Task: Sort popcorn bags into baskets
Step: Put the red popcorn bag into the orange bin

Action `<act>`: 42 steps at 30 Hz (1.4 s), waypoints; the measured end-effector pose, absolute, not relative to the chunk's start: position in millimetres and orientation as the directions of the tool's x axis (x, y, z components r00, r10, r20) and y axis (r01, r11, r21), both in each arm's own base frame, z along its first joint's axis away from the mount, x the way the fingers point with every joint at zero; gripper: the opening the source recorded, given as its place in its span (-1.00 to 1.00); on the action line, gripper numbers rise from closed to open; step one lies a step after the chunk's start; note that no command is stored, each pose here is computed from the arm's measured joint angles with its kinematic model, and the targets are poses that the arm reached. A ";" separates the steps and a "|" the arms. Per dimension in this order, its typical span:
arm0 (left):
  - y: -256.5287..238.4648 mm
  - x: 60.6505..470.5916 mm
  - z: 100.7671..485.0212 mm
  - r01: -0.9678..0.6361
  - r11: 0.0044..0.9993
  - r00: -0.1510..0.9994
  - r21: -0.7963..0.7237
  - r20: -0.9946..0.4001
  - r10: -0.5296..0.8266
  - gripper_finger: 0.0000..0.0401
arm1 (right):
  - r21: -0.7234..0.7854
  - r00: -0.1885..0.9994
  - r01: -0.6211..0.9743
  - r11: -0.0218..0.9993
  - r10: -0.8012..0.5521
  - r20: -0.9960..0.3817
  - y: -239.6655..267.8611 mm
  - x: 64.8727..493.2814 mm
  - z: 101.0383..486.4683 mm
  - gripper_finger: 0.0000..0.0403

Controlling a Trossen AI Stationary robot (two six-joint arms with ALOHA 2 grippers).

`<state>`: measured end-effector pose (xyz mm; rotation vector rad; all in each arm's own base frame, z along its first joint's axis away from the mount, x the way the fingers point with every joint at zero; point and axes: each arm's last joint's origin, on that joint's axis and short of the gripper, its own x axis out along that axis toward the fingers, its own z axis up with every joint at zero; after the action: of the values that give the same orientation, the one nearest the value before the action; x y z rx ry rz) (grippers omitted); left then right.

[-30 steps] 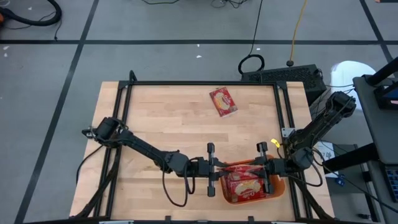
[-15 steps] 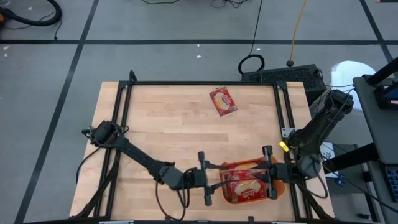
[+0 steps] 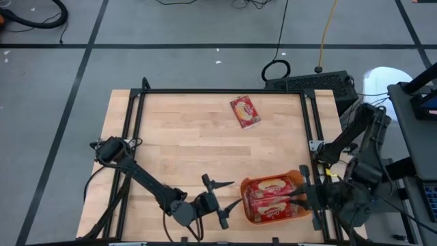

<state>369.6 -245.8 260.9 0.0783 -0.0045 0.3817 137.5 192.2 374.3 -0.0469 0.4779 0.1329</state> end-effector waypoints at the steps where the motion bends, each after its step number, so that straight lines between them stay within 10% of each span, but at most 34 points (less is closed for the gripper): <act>1: -245.8 369.6 258.4 -0.371 0.926 0.928 0.064 0.004 0.372 0.43 | -0.013 0.857 -0.131 0.991 0.107 -0.504 192.3 137.5 380.7 -0.93; 12: -233.1 376.4 244.0 -0.410 0.912 0.910 -0.026 -0.087 0.406 0.13 | -0.160 0.532 -0.009 0.987 -0.130 -0.837 199.3 157.3 396.6 -0.94; 33: -225.0 380.7 240.7 -0.427 0.904 0.900 -0.023 -0.108 0.422 0.07 | -0.261 0.068 0.019 0.965 -0.261 -0.963 184.7 196.1 302.7 -0.93; 42: -221.7 382.3 239.2 -0.436 0.899 0.895 -0.027 -0.117 0.431 0.07 | -0.227 0.094 0.021 0.974 -0.228 -0.969 185.4 202.4 294.9 -0.93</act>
<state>382.3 -221.7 239.2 -0.0528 0.1097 0.4496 202.4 185.4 294.9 -0.1699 1.4675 -0.1861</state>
